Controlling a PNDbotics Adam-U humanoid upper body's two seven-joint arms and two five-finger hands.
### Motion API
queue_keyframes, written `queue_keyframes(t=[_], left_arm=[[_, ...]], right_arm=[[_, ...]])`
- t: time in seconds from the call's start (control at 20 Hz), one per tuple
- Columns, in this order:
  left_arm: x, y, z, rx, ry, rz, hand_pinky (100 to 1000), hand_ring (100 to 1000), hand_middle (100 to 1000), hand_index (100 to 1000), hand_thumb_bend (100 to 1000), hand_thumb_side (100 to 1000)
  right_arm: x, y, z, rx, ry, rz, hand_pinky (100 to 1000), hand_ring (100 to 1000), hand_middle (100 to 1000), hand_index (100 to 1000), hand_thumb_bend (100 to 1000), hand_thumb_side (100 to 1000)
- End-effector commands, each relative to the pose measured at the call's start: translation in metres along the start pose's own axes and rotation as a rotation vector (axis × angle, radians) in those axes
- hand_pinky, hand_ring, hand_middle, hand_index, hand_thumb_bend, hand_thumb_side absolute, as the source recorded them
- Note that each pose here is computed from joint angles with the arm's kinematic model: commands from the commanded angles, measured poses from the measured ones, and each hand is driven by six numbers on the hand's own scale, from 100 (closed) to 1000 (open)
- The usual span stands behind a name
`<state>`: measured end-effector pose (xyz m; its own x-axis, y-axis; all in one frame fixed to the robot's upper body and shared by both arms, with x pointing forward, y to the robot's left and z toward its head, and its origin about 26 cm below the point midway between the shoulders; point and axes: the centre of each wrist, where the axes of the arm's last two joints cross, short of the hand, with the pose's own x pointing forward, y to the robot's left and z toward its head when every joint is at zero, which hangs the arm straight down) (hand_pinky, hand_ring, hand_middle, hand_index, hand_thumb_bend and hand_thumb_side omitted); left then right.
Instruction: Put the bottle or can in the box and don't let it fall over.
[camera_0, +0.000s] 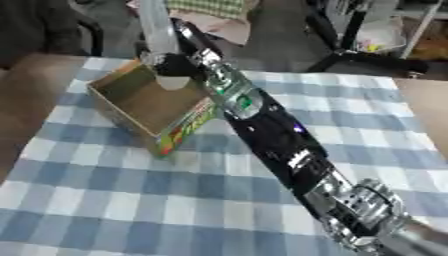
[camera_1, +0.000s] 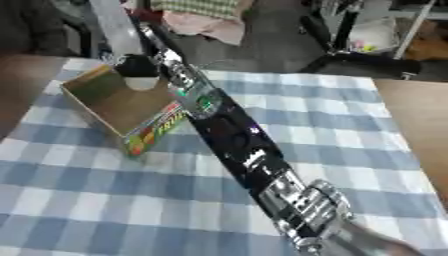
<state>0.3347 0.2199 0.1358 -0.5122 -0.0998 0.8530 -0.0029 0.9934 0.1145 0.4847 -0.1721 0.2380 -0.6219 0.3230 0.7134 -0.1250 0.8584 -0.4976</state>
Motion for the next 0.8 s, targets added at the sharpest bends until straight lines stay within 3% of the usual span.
queue_keyframes(t=[0.05, 0.1, 0.2, 0.25, 0.3, 0.35, 0.4, 0.5, 0.75, 0.8], left_arm=[[0.009, -0.004, -0.006, -0.020, -0.038, 0.014, 1000, 1000, 1000, 977, 770, 631], [0.010, -0.004, -0.006, -0.021, -0.041, 0.016, 1000, 1000, 1000, 977, 770, 631], [0.010, -0.005, -0.006, -0.023, -0.042, 0.017, 1000, 1000, 1000, 976, 771, 632], [0.010, -0.005, -0.006, -0.023, -0.041, 0.017, 1000, 1000, 1000, 976, 771, 632], [0.010, -0.005, -0.006, -0.023, -0.041, 0.016, 1000, 1000, 1000, 976, 771, 632], [0.010, -0.005, -0.006, -0.023, -0.041, 0.016, 1000, 1000, 1000, 976, 771, 632], [0.010, -0.005, -0.007, -0.023, -0.041, 0.016, 1000, 1000, 1000, 976, 771, 632], [0.010, -0.005, -0.007, -0.021, -0.041, 0.016, 1000, 1000, 1000, 976, 773, 632], [0.009, -0.005, -0.006, -0.019, -0.040, 0.016, 1000, 1000, 1000, 976, 773, 632], [0.009, -0.005, -0.006, -0.018, -0.035, 0.015, 1000, 1000, 1000, 976, 772, 635]], right_arm=[[0.003, -0.004, -0.003, 0.000, -0.038, 0.028, 906, 732, 430, 501, 100, 100], [-0.001, -0.003, -0.001, 0.006, -0.036, 0.034, 914, 757, 474, 541, 100, 100], [-0.008, -0.001, 0.002, 0.027, -0.041, 0.059, 934, 810, 654, 725, 100, 100], [-0.012, -0.001, 0.004, 0.043, -0.042, 0.075, 939, 819, 691, 754, 100, 100], [-0.015, -0.001, 0.006, 0.061, -0.043, 0.092, 955, 849, 790, 842, 179, 125], [-0.018, -0.001, 0.008, 0.076, -0.043, 0.109, 955, 849, 790, 842, 179, 125], [-0.022, -0.001, 0.010, 0.094, -0.040, 0.125, 980, 884, 875, 943, 338, 329], [-0.029, -0.001, 0.014, 0.128, -0.027, 0.155, 997, 904, 925, 1000, 419, 408], [-0.037, -0.002, 0.019, 0.141, -0.015, 0.200, 998, 906, 929, 1000, 424, 412], [-0.036, -0.007, 0.018, 0.124, -0.020, 0.206, 1000, 931, 976, 1000, 460, 459]])
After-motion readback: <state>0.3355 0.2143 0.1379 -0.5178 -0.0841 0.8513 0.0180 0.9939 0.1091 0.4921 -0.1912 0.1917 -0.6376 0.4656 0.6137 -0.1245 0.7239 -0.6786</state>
